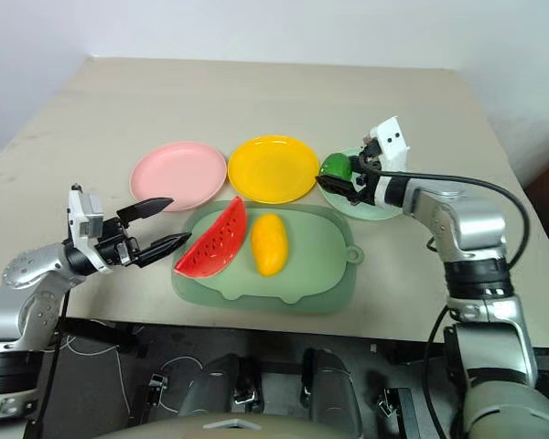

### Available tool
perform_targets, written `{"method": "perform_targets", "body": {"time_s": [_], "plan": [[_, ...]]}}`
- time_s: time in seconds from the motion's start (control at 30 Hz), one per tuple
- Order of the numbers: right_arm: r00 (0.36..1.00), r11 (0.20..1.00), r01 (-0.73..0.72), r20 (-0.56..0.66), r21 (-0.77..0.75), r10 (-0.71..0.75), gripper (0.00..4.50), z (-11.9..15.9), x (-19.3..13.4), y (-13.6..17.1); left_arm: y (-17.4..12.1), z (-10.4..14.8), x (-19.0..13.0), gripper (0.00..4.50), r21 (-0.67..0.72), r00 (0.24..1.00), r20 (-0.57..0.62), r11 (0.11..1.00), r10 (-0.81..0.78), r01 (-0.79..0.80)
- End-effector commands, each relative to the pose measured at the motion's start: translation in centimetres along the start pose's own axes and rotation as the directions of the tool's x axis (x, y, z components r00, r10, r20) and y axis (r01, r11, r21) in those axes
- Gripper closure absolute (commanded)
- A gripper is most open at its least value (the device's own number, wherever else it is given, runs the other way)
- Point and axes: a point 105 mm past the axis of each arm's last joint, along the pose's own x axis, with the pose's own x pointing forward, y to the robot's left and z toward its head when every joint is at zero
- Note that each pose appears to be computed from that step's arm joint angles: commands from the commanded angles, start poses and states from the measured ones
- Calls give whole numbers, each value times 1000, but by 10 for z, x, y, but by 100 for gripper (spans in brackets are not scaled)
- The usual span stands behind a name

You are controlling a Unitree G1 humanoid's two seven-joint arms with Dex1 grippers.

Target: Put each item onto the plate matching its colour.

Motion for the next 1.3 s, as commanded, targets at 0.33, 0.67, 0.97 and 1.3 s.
{"method": "perform_targets", "body": {"time_s": [0.33, 0.67, 0.97, 1.3], "plan": [[988, 989, 128, -84, -71, -133, 4, -10, 16, -54, -2, 18, 0, 0, 63, 999, 29, 997, 30, -32], [999, 980, 35, 41, -195, -28, 4, 36, -12, -19, -4, 16, -4, 0, 55, 999, 28, 998, 32, -33], [989, 981, -142, -61, -132, 135, 4, 30, -30, 67, -2, 10, -9, 0, 47, 999, 14, 998, 32, -32], [963, 971, -122, -214, 207, 166, 4, -8, -9, 105, 1, 11, -4, 0, 53, 1000, 22, 998, 16, -17]]}}
